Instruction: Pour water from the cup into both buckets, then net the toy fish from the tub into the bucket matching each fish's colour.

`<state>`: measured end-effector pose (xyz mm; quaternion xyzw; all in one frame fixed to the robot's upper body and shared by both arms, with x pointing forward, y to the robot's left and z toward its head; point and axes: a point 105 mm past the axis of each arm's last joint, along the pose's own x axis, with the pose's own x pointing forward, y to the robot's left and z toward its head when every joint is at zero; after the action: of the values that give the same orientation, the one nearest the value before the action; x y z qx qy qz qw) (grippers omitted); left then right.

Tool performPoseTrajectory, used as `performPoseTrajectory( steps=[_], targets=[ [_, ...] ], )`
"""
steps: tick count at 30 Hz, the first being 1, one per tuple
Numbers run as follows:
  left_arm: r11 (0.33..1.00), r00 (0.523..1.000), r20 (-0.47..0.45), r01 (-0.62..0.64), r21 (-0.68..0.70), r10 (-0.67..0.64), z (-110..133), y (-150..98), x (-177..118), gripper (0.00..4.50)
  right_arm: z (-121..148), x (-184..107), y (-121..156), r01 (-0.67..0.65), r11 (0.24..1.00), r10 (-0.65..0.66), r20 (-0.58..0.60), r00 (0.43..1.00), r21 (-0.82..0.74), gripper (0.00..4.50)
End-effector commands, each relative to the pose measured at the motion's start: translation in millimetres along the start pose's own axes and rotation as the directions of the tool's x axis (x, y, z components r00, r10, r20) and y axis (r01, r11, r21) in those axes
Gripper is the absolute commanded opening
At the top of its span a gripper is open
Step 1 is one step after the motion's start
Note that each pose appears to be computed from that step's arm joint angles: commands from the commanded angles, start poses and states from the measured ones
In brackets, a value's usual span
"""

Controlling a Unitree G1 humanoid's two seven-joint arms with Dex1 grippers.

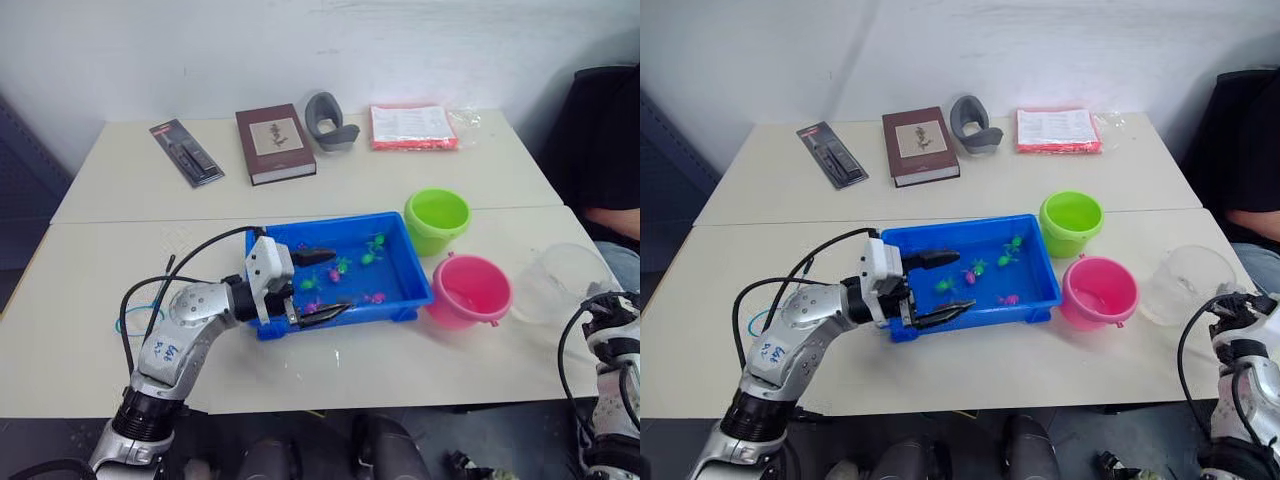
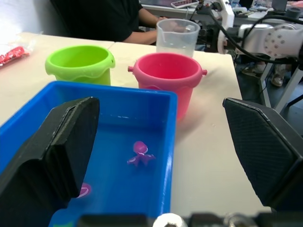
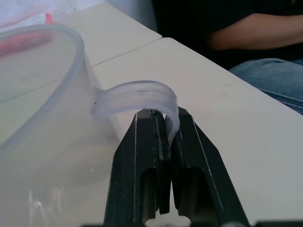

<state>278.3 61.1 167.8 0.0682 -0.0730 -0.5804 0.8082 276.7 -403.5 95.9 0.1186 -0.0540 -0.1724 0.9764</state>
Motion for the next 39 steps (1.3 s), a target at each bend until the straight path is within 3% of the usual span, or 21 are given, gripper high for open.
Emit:
performPoseTrajectory(
  steps=[1, 4, 9, 13, 19, 22, 32, 39],
  targets=[
    [1.0, 0.999, 0.051, 0.007, 0.001, -0.007, 10.2, 1.2, -2.8, 4.5, 54.1, -12.0, 14.3, -0.061, 0.994, 0.07, 0.104, 0.992, -0.092, 0.05],
    [0.999, 0.998, 0.063, 0.033, -0.026, -0.031, 4.8, -4.8, -6.1, 4.5, 88.9, -25.2, 22.7, -0.061, 0.974, 0.091, 0.133, 0.987, -0.218, 0.05],
    [0.997, 0.995, 0.074, 0.067, -0.025, -0.065, -0.3, -5.9, -3.4, 4.5, 116.7, -36.2, 48.3, -0.103, 0.884, 0.162, 0.093, 0.982, -0.455, 0.05],
    [0.998, 0.994, 0.092, 0.063, -0.016, -0.061, -1.7, -1.2, 0.9, 4.5, 122.5, -43.2, 70.4, -0.142, 0.765, 0.198, 0.019, 0.98, -0.629, 0.05],
    [0.996, 0.991, 0.105, 0.081, -0.021, -0.079, -5.4, -5.4, 6.2, 4.5, 123.1, -45.5, 92.4, -0.16, 0.633, 0.229, -0.014, 0.973, -0.758, 0.05],
    [0.996, 0.991, 0.103, 0.082, -0.021, -0.08, -6.4, -5.3, 5.4, 4.5, 118.9, -45.3, 97.5, -0.162, 0.501, 0.238, -0.045, 0.97, -0.85, 0.05],
    [0.996, 0.991, 0.106, 0.088, -0.013, -0.086, -6.1, -6.9, 6.9, 4.5, 116.3, -37.0, 103.1, -0.153, 0.404, 0.276, -0.04, 0.96, -0.902, 0.05],
    [0.996, 0.991, 0.11, 0.085, -0.012, -0.083, -6.3, -8.2, 7.9, 4.5, 122.2, -30.3, 105.3, -0.098, 0.287, 0.302, -0.008, 0.953, -0.953, 0.05]
  ],
)
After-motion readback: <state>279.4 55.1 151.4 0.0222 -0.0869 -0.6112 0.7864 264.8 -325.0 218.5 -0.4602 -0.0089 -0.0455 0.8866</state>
